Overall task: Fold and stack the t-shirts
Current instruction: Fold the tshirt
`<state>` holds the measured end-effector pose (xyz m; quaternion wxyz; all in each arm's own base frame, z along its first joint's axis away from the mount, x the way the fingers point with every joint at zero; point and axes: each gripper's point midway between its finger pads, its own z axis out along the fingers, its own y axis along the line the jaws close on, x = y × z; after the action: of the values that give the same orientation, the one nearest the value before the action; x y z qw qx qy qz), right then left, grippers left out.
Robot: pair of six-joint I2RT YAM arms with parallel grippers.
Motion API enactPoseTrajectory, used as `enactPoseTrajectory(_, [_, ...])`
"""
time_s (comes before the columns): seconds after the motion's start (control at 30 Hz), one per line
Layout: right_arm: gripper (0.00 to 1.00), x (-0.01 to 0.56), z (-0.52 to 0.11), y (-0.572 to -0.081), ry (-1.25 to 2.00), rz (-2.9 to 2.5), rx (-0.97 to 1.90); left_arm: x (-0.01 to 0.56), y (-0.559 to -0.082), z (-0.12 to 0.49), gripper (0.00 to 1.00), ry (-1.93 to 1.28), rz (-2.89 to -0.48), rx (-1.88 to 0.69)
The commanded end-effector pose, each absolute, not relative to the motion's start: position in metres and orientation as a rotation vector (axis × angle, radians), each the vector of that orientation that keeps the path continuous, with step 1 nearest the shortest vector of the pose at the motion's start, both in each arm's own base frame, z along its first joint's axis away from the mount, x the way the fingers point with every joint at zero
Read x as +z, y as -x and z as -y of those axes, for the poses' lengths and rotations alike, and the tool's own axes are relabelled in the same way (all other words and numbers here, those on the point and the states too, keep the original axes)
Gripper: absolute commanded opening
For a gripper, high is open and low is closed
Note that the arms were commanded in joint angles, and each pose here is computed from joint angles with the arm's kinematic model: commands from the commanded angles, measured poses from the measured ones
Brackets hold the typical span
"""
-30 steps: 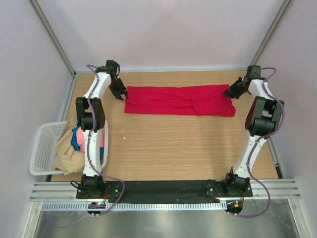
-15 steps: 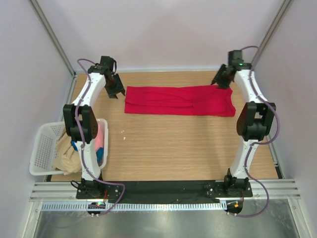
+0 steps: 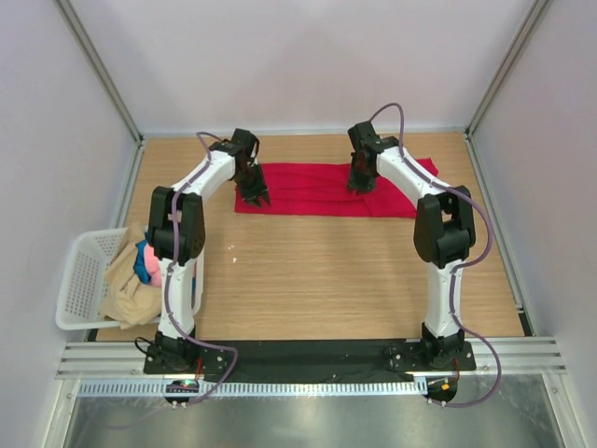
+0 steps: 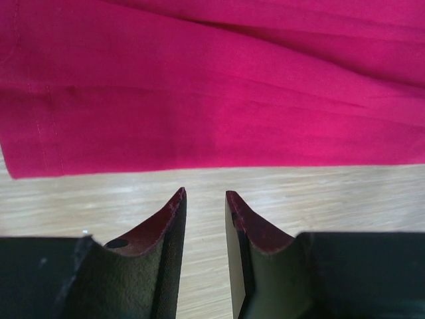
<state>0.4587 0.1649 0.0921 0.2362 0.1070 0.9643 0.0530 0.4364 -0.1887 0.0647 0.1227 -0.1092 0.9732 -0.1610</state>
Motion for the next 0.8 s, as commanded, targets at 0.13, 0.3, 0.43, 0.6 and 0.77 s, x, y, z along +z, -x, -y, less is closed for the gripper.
enactPoseTrajectory(0.13, [0.27, 0.070, -0.151, -0.458, -0.308, -2.644, 0.030, 0.057, -0.451, 0.193, 0.30, 0.343, -2.824, -0.523])
enactPoseTrajectory(0.3, [0.28, 0.056, -0.152, -0.464, -0.290, -2.658, 0.016, 0.044, -0.449, 0.190, 0.30, 0.363, -2.853, -0.491])
enactPoseTrajectory(0.43, [0.28, 0.045, -0.152, -0.467, -0.292, -2.670, 0.001, 0.041, -0.452, 0.191, 0.29, 0.369, -2.860, -0.479])
enactPoseTrajectory(0.6, [0.28, 0.042, -0.150, -0.474, -0.277, -2.656, -0.023, 0.057, -0.462, 0.192, 0.29, 0.378, -2.806, -0.493])
enactPoseTrajectory(0.77, [0.28, 0.046, -0.149, -0.481, -0.267, -2.647, -0.031, 0.054, -0.473, 0.184, 0.29, 0.425, -2.791, -0.442])
